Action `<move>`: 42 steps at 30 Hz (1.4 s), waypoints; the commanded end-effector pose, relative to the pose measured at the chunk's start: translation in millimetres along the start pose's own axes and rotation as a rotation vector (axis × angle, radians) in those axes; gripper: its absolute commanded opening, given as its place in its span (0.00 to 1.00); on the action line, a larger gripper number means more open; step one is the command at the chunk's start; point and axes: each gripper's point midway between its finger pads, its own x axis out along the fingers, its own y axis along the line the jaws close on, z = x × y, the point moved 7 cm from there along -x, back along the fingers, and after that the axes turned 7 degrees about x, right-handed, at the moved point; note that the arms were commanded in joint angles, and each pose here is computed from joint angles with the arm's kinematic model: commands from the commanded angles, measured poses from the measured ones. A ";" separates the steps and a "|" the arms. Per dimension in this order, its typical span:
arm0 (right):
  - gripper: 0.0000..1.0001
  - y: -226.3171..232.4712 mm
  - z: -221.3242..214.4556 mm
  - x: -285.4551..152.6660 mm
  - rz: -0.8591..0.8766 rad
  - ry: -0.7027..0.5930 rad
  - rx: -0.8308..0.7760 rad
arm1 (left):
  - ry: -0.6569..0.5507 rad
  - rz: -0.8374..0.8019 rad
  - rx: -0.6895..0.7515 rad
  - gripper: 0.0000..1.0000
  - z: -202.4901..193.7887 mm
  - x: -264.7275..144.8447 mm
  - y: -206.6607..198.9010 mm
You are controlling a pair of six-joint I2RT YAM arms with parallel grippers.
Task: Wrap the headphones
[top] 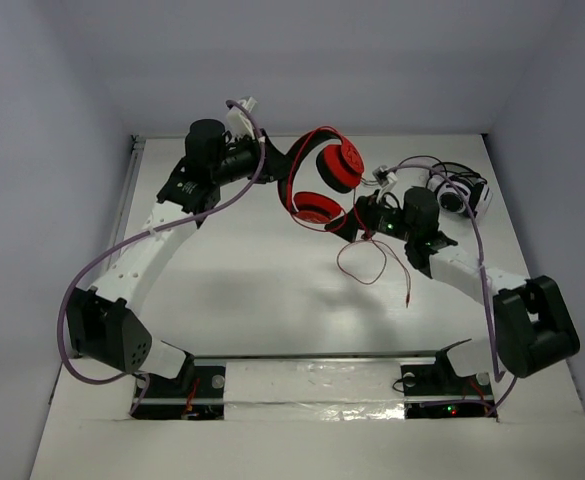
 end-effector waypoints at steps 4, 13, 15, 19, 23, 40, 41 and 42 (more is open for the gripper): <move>0.73 11.3 4.3 17.0 0.195 -0.013 -0.053 | -0.075 -0.034 0.041 0.00 32.1 -11.4 -20.9; 0.53 -34.9 17.5 18.1 -0.264 -0.152 0.048 | -0.113 -0.018 0.070 0.00 51.1 -19.1 -27.9; 0.42 -42.7 27.6 14.5 -0.380 -0.218 0.070 | -0.110 -0.007 0.079 0.00 54.0 -21.0 -29.2; 0.14 -45.7 46.3 7.6 -0.511 -0.292 0.079 | -0.143 0.013 0.110 0.00 69.3 -33.3 -33.5; 0.31 -33.1 59.0 -2.0 -0.523 -0.325 0.057 | -0.154 0.009 0.111 0.00 72.2 -38.4 -34.7; 0.00 4.4 67.6 -55.8 -0.512 -0.425 -0.017 | -0.210 0.037 0.136 0.00 100.4 -52.8 -36.2; 0.05 12.8 69.4 -62.2 -0.487 -0.444 -0.033 | -0.214 0.046 0.131 0.00 102.2 -53.3 -32.5; 0.13 22.7 63.0 -60.6 -0.396 -0.394 -0.057 | -0.212 0.042 0.129 0.00 102.7 -51.9 -32.2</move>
